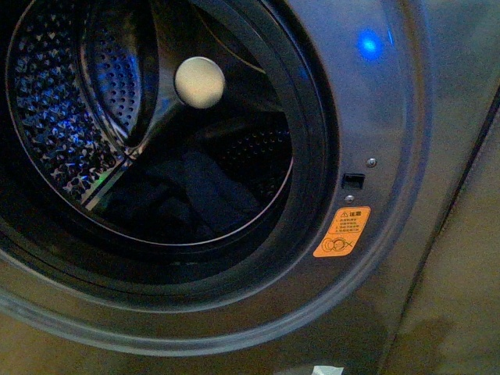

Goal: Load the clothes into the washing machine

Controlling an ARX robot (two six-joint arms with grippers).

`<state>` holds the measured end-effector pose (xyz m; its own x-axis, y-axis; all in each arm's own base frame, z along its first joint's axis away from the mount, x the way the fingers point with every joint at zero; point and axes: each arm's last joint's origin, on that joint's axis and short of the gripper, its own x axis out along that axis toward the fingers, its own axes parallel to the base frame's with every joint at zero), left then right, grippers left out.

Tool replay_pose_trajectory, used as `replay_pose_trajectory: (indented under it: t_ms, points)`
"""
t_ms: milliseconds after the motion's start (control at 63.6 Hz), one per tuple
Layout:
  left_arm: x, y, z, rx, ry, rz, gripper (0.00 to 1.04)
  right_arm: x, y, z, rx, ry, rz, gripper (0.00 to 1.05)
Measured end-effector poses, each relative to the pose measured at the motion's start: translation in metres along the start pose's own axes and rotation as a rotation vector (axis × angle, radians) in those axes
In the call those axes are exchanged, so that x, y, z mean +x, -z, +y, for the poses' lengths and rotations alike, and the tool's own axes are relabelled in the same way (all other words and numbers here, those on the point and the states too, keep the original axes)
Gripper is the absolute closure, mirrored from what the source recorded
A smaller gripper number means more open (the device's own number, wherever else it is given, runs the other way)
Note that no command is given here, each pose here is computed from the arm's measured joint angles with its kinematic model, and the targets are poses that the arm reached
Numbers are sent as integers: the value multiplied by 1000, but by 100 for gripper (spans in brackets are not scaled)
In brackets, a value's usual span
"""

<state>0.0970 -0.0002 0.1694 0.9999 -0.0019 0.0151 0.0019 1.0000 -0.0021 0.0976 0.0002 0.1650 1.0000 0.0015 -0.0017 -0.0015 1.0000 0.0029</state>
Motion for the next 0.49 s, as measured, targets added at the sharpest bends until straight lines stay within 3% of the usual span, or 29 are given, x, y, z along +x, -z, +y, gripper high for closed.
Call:
replay_pose_trajectory:
  t_ms: [267, 299, 362, 488]
  points:
    - [0, 0, 0, 0, 0, 1, 101, 0, 0, 0, 0, 1, 0, 102]
    - [0, 0, 0, -1, 0, 1, 94, 0, 0, 0, -1, 0, 0, 99]
    - [0, 0, 0, -1, 0, 0, 76, 0, 0, 0, -1, 0, 0, 81]
    - [0, 0, 0, -1, 0, 0, 53, 0, 0, 0, -1, 0, 0, 58]
